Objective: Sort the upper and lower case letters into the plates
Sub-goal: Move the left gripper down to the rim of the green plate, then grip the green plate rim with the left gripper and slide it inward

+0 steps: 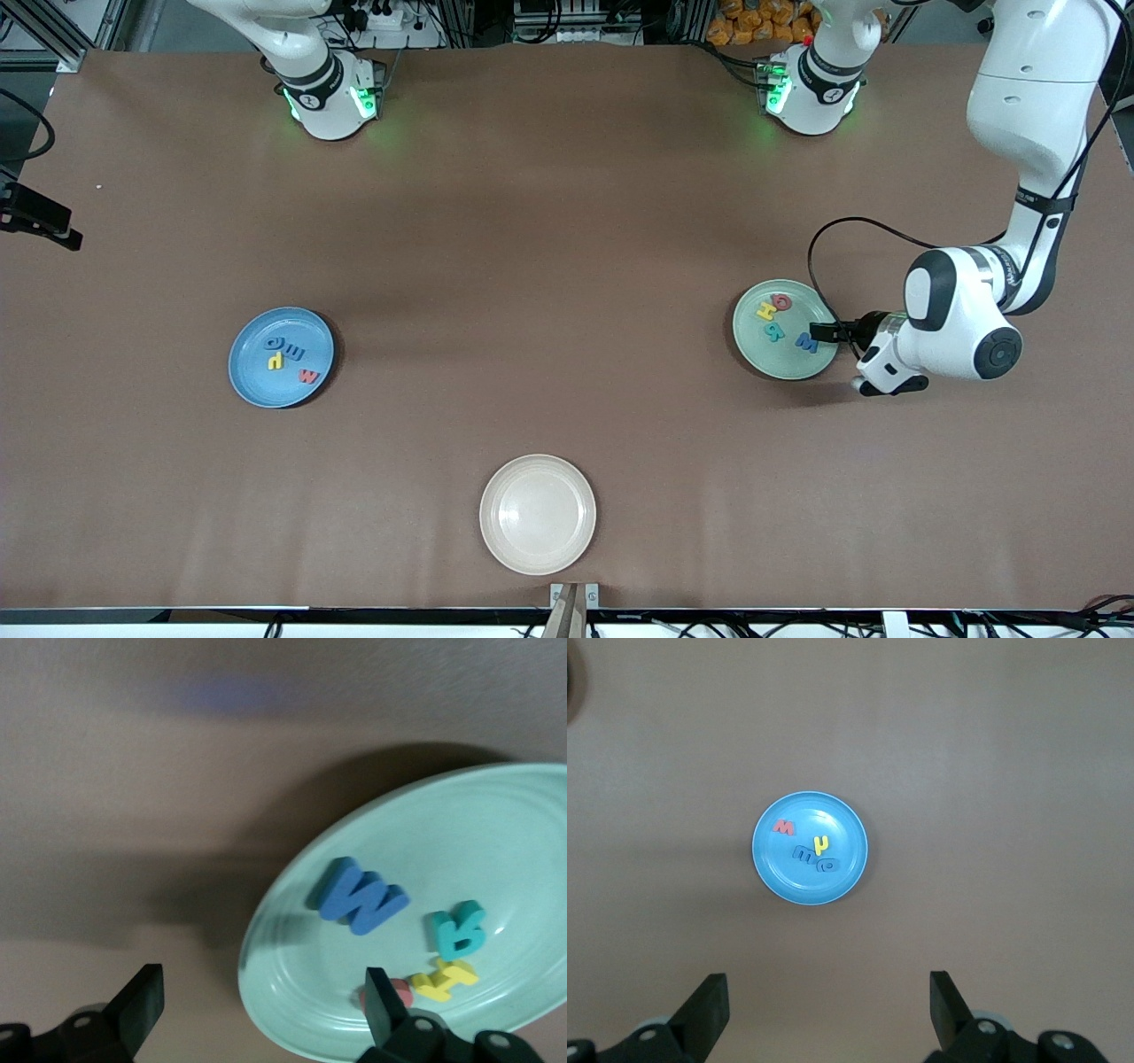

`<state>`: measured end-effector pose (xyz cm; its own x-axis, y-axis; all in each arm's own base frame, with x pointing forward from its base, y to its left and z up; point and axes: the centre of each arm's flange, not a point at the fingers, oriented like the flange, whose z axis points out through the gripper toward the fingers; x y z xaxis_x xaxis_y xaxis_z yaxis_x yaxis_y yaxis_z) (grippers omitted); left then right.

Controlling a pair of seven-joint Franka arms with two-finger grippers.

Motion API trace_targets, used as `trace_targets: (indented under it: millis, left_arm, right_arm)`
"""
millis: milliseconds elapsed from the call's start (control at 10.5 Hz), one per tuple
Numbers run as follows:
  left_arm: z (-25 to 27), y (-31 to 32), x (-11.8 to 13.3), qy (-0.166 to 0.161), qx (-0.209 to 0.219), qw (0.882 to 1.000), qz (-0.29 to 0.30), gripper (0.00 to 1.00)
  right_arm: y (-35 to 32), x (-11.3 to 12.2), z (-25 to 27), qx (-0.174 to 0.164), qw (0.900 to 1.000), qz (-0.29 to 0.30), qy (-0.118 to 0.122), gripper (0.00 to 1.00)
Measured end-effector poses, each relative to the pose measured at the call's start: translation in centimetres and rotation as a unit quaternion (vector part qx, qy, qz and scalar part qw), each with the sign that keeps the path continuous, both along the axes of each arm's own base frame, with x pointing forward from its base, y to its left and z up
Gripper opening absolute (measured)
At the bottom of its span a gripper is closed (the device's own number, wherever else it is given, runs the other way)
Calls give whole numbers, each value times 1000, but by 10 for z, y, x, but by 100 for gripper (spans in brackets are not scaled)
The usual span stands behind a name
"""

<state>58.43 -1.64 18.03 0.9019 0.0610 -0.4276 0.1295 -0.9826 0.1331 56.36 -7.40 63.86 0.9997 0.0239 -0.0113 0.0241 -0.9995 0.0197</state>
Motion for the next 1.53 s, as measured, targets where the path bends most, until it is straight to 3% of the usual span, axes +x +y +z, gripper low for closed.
trace_targets:
  millis: [381, 763, 858, 954, 1526]
  left_arm:
    - [-16, -1, -15, 11, -4, 1000, 7, 99]
    - [-19, -5, -18, 7, -15, 1000, 23, 45]
    - [-19, -6, -18, 7, -20, 999, 28, 27]
    - [-15, -11, -17, 3, -28, 999, 25, 18]
    - [47, -100, -5, -35, -75, 996, -23, 7]
  right_arm:
    - [0, 0, -6, 1, 1000, 0, 7, 100]
    - [2, 0, -12, 3, 1000, 2, 15, 100]
    - [2, -1, -15, 3, 1000, 2, 18, 100]
    - [2, 0, -18, 4, 1000, 2, 22, 100]
    - [-47, 28, -84, 34, 998, -41, 37, 100]
